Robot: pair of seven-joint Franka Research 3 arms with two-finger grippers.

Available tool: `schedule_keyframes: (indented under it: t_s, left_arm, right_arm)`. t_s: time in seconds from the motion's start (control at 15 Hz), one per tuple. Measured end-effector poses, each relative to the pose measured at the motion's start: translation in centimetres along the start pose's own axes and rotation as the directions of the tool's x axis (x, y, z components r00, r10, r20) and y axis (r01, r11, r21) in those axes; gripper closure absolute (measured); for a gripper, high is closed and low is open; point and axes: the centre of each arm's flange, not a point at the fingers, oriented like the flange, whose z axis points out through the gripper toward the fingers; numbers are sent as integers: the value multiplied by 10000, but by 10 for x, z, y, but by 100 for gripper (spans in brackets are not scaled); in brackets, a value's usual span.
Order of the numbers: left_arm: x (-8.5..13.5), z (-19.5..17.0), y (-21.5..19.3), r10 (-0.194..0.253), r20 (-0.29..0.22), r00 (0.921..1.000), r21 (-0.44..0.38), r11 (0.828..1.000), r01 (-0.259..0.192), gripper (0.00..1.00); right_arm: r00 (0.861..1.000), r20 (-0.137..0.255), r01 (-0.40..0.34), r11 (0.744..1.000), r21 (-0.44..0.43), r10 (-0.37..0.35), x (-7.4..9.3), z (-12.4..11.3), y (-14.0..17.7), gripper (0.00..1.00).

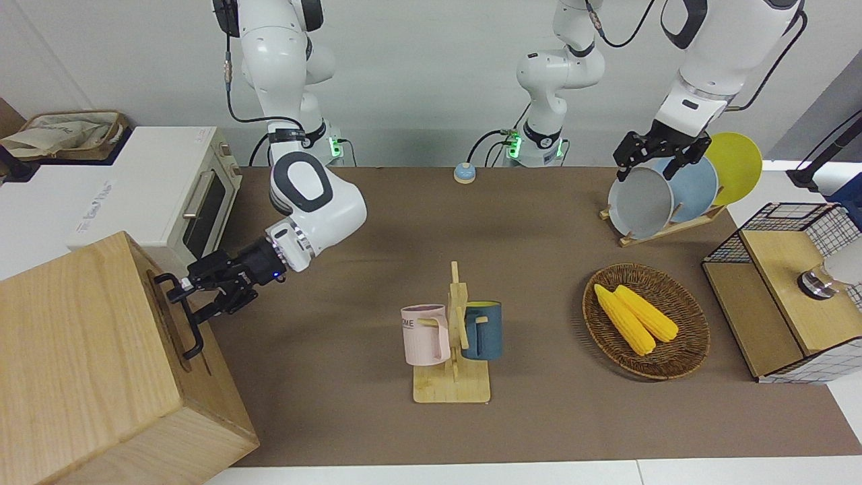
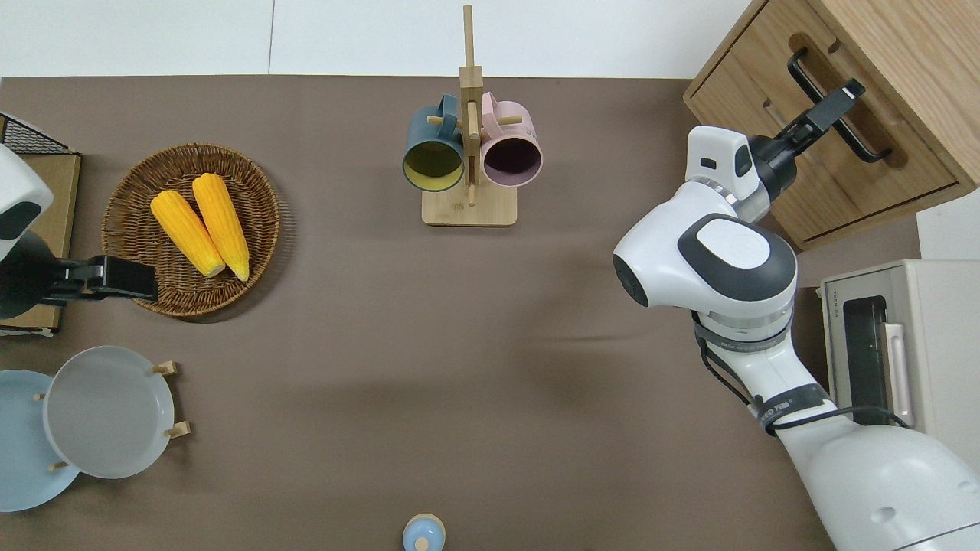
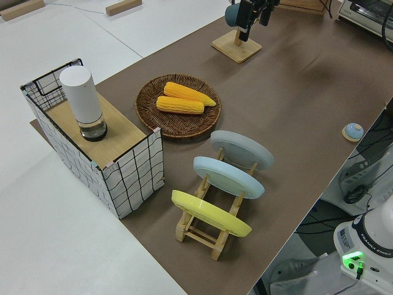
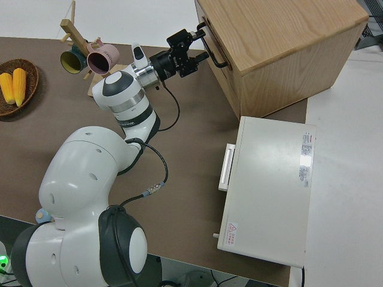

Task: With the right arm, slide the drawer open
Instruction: 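Close the right gripper on the black drawer handle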

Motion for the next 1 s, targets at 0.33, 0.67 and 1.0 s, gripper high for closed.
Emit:
schedule_keyframes:
  t_s: [0.33,0.67,1.0]
  left_arm:
    - [0,0,0,1,0,10000,0,10000,-1,0]
    - [0,0,0,0,0,10000,0,10000,0,1]
    - [0,0,0,0,0,10000,0,10000,0,0]
  right_arm:
    - [9994,8,-337,9994,-6,337,0,1,0,20]
    - [9971,-21,-756,9971,-3,756,1,0,1,51]
    - [9962,-50,-873,9962,62,874,2,-1,-3,74]
